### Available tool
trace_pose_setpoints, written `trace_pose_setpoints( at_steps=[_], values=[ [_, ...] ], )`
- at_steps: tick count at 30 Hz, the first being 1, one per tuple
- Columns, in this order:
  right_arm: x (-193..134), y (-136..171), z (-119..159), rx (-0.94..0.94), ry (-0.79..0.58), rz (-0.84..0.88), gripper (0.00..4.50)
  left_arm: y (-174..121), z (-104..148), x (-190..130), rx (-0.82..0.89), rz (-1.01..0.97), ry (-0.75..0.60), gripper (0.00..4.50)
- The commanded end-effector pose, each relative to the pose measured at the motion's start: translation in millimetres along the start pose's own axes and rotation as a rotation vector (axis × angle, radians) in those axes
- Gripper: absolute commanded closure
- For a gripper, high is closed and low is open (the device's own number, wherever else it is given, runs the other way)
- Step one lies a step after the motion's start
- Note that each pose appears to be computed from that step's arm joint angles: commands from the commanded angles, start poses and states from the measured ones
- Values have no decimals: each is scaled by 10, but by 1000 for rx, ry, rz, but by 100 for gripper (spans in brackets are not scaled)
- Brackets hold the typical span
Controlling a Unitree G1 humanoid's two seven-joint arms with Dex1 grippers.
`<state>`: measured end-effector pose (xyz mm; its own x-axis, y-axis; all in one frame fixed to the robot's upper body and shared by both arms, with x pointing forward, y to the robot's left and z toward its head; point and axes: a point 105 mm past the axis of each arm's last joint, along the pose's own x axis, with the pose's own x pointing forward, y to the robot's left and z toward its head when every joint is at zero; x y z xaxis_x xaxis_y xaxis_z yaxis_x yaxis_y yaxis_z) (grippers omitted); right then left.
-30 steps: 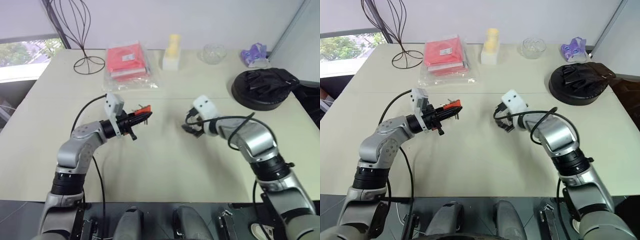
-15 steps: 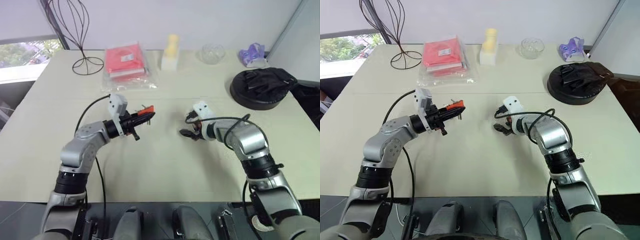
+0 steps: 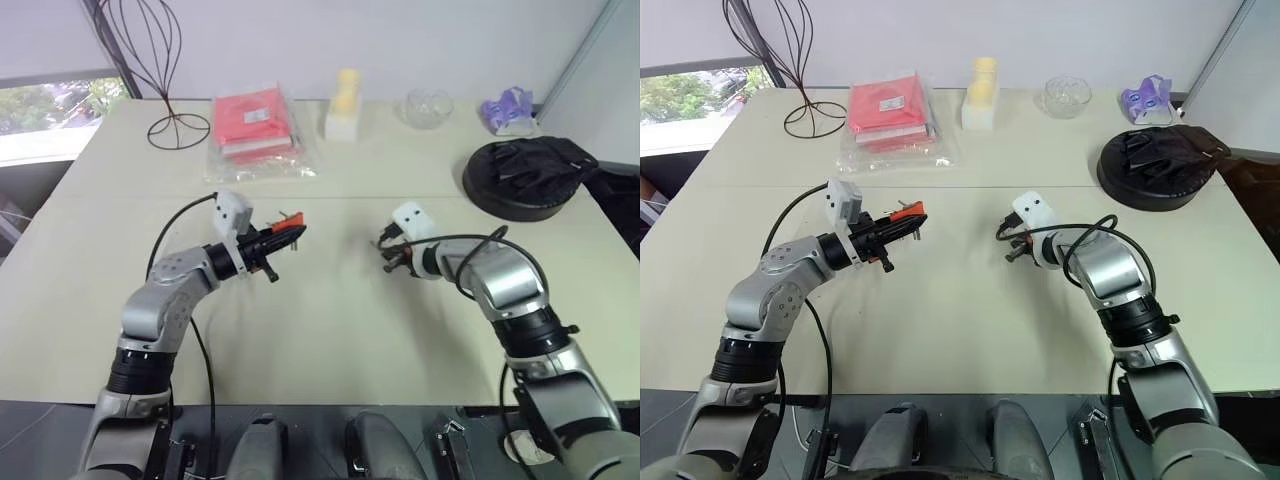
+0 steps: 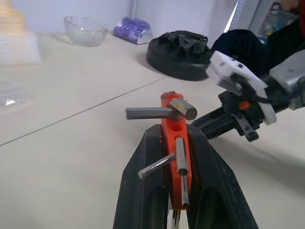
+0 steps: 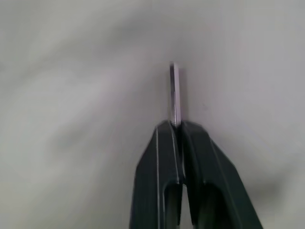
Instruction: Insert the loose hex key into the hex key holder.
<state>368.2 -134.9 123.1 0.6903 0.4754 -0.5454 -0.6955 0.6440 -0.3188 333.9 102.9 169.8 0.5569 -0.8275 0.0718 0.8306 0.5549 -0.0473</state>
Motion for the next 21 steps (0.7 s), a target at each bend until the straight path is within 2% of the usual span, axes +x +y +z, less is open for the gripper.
trace_pose_setpoints(
  at_steps=[1, 3, 5, 7, 10, 12, 15, 20, 21],
  values=[
    [-499, 273, 761, -647, -348, 205, 447, -18, 119, -21, 40, -10, -33, 450],
    [-733, 512, 662, -928, -377, 387, 447, -39, 95, -8, 33, -29, -25, 450],
    [-869, 651, 447, -1177, -357, 513, 447, -54, 88, 12, 32, -40, -23, 450],
    [-948, 723, 305, -1305, -361, 590, 447, -54, 96, 32, 31, -42, -28, 450],
    [-1039, 838, 135, -1424, -388, 689, 447, -48, 115, 56, 23, -42, -40, 450],
    [-998, 827, 7, -1447, -344, 721, 447, -54, 111, 62, 19, -43, -42, 450],
    [-831, 646, -177, -1516, -222, 704, 447, -76, 99, 71, 15, -43, -43, 450],
    [-565, 322, -174, -1649, -156, 589, 447, -107, 94, 59, 7, -40, -46, 450],
    [-547, 307, -195, -1669, -155, 594, 415, -113, 95, 55, 7, -41, -46, 450]
  ],
)
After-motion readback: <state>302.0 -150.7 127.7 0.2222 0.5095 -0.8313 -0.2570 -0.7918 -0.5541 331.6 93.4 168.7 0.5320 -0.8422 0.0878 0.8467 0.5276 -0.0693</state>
